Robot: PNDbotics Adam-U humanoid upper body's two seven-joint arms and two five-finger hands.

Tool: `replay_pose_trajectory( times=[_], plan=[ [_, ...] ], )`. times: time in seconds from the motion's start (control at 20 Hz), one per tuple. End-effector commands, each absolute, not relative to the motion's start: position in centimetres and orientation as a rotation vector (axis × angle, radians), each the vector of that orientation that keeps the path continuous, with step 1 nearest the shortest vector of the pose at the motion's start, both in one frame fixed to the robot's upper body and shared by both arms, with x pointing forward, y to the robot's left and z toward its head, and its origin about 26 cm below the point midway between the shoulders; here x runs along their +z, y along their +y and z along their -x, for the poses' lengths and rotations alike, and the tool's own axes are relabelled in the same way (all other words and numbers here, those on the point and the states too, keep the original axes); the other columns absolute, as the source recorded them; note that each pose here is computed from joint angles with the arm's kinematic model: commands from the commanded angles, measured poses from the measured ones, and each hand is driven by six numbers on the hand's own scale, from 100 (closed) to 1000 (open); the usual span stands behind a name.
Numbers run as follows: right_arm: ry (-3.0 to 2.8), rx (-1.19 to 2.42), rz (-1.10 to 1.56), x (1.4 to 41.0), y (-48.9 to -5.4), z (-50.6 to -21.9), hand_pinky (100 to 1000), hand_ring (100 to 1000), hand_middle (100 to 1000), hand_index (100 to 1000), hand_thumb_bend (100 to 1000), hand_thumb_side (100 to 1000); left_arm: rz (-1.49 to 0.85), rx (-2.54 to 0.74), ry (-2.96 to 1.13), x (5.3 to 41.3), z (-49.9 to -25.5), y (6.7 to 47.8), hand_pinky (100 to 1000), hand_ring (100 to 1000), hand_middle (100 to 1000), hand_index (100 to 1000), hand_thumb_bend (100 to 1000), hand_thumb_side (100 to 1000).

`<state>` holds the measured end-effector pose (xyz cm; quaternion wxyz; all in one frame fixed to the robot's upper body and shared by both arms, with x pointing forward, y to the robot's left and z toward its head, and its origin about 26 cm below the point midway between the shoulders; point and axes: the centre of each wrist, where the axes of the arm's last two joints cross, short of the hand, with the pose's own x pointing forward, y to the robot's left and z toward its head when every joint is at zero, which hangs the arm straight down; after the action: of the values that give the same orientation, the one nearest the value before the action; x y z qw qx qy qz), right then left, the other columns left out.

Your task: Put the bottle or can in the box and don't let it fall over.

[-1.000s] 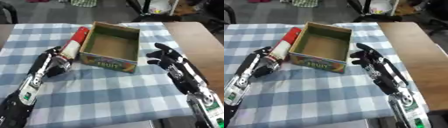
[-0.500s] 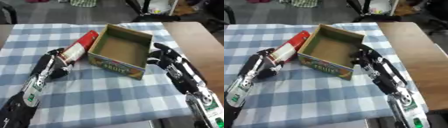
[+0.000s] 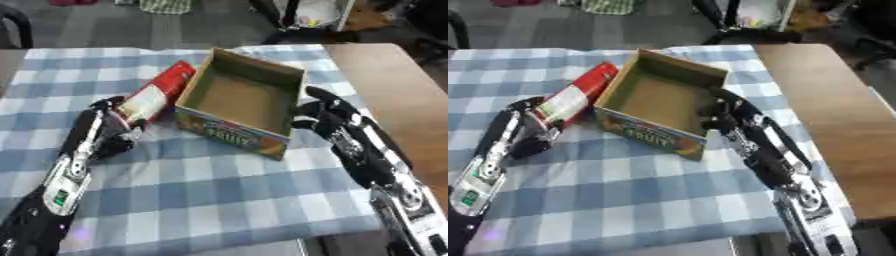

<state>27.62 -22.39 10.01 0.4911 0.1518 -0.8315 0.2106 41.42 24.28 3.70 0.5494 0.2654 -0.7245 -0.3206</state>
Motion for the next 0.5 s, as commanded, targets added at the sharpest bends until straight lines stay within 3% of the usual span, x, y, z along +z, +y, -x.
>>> replay_pose_trajectory(
  times=[0.05, 0.5],
  plan=[
    [-2.029, 0.519, -0.362, 10.4, -22.4, -27.6, 807, 862, 707, 940, 100, 635, -0.641, -0.646, -1.793, 5.7, -41.8, 25.1, 452, 363, 315, 600, 100, 490],
    [-2.028, 0.522, -0.36, 10.3, -22.4, -27.5, 808, 863, 707, 940, 100, 638, -0.597, -0.325, -2.063, 14.2, -41.4, 25.8, 428, 355, 309, 580, 100, 536]
  ],
)
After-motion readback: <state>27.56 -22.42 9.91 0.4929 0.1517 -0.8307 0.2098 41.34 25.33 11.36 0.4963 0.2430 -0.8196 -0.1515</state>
